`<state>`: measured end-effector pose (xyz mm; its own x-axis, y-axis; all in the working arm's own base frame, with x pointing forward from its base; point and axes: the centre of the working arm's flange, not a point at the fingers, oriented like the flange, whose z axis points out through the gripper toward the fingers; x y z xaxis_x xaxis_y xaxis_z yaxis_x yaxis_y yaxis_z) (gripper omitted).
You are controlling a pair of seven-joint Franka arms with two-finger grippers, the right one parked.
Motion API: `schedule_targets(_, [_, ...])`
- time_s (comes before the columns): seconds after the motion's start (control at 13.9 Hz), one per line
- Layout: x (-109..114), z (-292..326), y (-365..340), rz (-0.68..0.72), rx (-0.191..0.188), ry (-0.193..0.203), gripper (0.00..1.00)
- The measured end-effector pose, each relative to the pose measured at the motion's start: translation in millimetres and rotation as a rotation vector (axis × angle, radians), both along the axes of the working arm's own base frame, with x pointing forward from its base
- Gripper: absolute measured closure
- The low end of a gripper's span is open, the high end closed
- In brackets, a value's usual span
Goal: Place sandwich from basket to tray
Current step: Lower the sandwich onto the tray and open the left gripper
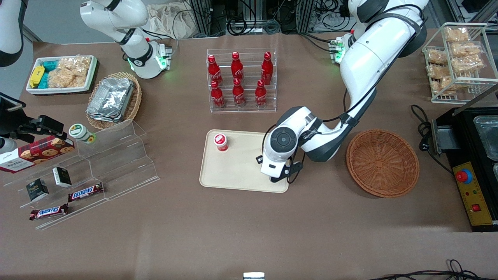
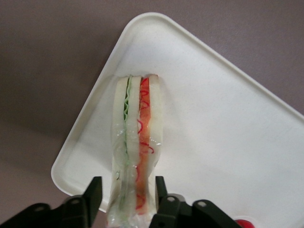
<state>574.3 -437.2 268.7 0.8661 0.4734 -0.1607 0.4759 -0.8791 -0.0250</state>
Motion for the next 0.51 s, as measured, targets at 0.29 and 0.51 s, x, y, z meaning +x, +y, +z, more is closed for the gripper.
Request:
schedule_targets(0.29, [7,84,11,0.065,0.033,-0.080,0.01])
schedule_targets(0.51, [10,175,55,0.119,0.107,-0.141,0.00])
